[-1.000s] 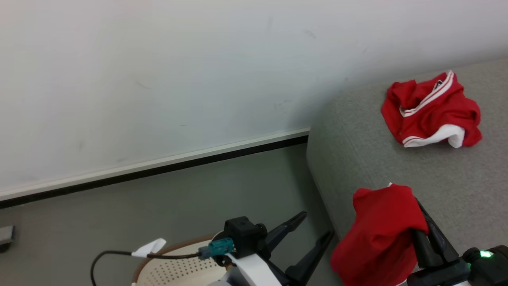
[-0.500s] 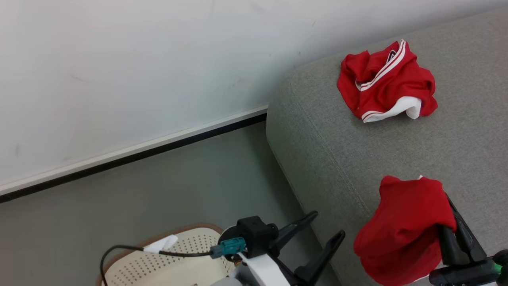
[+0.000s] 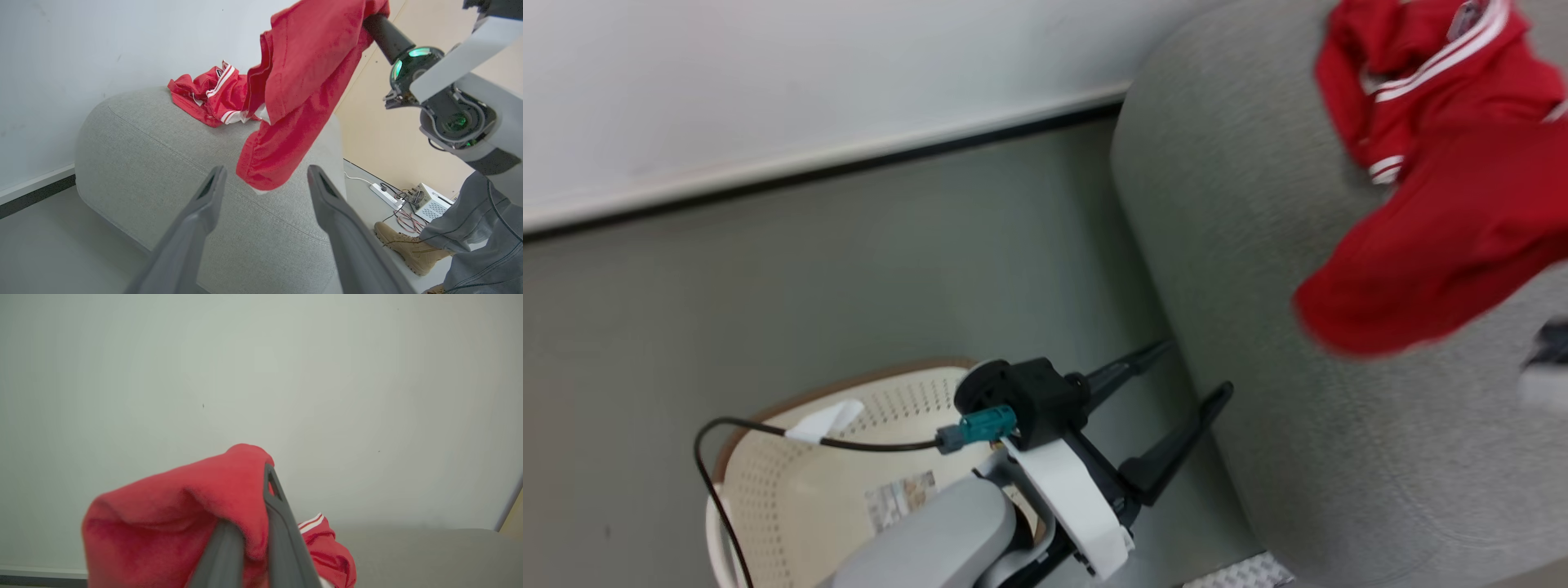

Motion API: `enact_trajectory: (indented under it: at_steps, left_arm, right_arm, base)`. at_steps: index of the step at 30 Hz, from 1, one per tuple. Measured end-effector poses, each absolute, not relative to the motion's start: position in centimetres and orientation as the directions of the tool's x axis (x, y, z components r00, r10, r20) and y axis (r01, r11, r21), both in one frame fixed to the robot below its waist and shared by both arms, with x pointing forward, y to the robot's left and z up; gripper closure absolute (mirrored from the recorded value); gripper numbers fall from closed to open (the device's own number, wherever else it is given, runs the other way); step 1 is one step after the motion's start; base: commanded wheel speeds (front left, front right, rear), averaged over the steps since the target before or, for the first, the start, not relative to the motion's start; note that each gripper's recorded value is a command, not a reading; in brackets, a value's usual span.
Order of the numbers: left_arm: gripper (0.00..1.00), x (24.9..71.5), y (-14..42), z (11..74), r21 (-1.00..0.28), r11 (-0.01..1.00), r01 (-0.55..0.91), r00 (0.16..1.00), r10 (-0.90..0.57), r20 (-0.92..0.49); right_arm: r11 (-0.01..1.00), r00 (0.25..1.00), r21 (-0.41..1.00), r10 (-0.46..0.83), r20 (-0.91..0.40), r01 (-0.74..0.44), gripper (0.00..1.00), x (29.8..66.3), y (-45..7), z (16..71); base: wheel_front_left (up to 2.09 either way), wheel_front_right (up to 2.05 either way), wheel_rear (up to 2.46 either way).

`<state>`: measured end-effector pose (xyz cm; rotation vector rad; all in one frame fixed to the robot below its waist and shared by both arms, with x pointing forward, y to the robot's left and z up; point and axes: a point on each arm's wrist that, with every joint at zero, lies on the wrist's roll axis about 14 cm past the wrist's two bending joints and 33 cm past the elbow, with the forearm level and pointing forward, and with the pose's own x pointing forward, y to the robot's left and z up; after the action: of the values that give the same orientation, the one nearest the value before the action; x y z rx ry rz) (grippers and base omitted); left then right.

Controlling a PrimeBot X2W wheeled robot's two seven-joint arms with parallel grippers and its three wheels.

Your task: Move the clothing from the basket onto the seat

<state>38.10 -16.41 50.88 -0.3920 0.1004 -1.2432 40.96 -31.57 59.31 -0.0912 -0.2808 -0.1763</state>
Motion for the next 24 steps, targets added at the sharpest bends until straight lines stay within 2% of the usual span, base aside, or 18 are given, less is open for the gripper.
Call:
enact_trajectory:
  at_steps: [5, 9, 12, 18, 23, 24]
  left_arm:
    - [0.00, 41.1, -14.4, 48.3, -0.370, 0.327, 0.870, 0.388, -0.916, 0.104]
    - [0.00, 42.6, -12.5, 46.5, -0.384, 0.383, 0.840, 0.441, -0.894, 0.072]
    - [0.00, 43.7, -11.0, 45.3, -0.393, 0.426, 0.815, 0.481, -0.875, 0.050]
    - [0.00, 45.0, -8.3, 42.9, -0.409, 0.501, 0.762, 0.549, -0.836, -0.003]
    - [0.00, 45.5, -6.7, 41.3, -0.419, 0.551, 0.722, 0.590, -0.806, -0.044]
    - [0.00, 45.5, -6.5, 41.2, -0.427, 0.558, 0.712, 0.597, -0.801, -0.049]
  right_arm:
    - [0.964, 0.924, -0.138, -0.169, 0.342, 0.227, 1.00, 47.5, -34.8, 63.0]
    - [0.928, 0.890, -0.172, -0.246, 0.384, 0.330, 1.00, 51.3, -39.0, 66.4]
    - [0.893, 0.876, -0.195, -0.320, 0.360, 0.406, 1.00, 53.3, -42.0, 66.9]
    - [0.844, 0.865, -0.201, -0.465, 0.191, 0.498, 1.00, 55.4, -46.4, 61.0]
    - [0.843, 0.861, -0.211, -0.508, -0.012, 0.494, 1.00, 55.1, -46.1, 51.7]
    - [0.845, 0.857, -0.204, -0.513, -0.048, 0.495, 0.96, 54.6, -45.8, 50.1]
  base:
    - [0.00, 0.00, 0.00]
    - [0.00, 0.00, 0.00]
    - [0.00, 0.00, 0.00]
    - [0.00, 0.00, 0.00]
    - [0.00, 0.00, 0.00]
    - [0.00, 0.00, 0.00]
